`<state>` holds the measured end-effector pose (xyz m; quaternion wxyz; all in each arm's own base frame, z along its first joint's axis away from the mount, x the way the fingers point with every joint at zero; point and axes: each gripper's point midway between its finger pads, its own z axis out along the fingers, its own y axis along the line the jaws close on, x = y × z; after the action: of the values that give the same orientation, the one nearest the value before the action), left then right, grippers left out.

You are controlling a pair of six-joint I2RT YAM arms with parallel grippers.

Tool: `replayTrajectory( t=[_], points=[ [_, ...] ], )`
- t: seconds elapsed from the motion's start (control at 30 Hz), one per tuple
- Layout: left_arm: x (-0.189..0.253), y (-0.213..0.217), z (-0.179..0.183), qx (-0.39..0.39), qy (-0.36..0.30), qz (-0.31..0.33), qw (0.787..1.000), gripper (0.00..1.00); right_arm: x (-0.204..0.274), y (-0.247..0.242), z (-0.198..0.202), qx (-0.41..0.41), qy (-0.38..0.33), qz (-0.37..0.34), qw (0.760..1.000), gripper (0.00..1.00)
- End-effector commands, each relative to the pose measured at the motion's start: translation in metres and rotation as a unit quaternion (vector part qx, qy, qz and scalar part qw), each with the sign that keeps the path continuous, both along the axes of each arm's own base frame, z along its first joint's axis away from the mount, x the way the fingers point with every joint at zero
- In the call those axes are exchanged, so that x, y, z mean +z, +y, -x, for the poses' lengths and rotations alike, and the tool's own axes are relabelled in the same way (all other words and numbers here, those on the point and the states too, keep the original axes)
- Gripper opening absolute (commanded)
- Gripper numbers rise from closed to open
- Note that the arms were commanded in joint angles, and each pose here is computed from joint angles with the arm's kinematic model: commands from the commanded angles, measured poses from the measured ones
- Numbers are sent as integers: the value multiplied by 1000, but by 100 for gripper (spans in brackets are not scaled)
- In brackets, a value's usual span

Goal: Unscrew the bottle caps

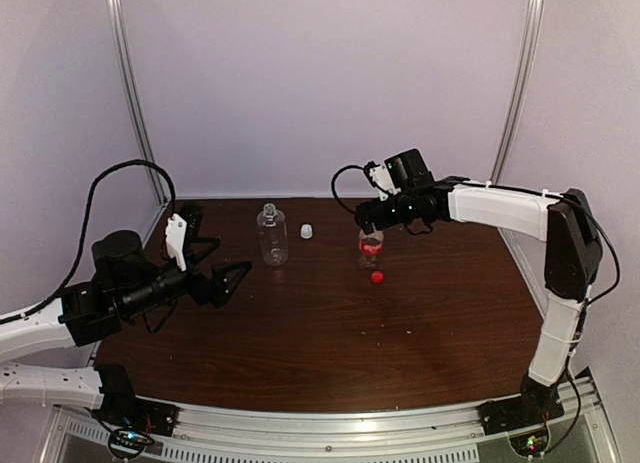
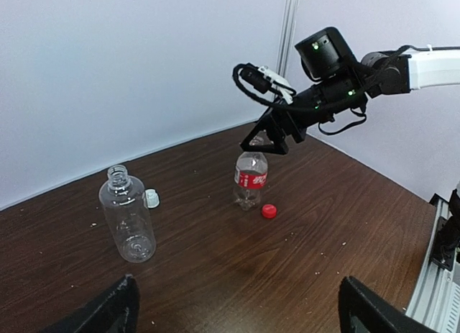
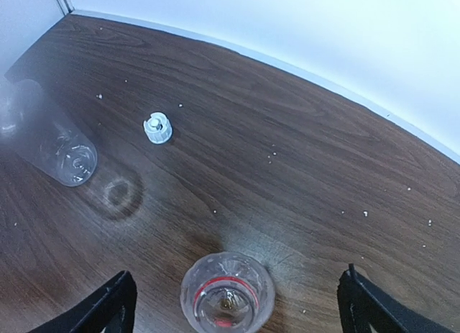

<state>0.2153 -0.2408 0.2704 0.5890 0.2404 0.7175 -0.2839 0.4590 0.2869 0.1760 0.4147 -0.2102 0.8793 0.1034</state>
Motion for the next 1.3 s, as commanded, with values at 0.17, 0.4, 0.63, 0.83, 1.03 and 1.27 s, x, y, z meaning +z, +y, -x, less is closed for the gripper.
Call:
replayTrajectory(
  t=[0.17,0.4,0.63,0.83,1.03,1.27],
  points=[
    [2,23,-19,82,-7,-36,996,98,43,-39,26,-49,-31,-9,998,100],
    [-1,49,-40,169,-1,-87,982,98,69,-68,58,-74,-47,-52,995,100],
    [0,72,-57,194,25,-60,979,98,111,-95,94,-90,-94,-96,987,100],
    [21,88,-58,200,22,-55,978,98,127,-122,123,-105,-140,-108,979,100],
    [37,89,-52,184,2,-65,981,98,130,-140,144,-105,-168,-106,974,100],
    [37,93,-45,175,-17,-54,983,98,125,-149,153,-105,-175,-89,975,100]
  ],
)
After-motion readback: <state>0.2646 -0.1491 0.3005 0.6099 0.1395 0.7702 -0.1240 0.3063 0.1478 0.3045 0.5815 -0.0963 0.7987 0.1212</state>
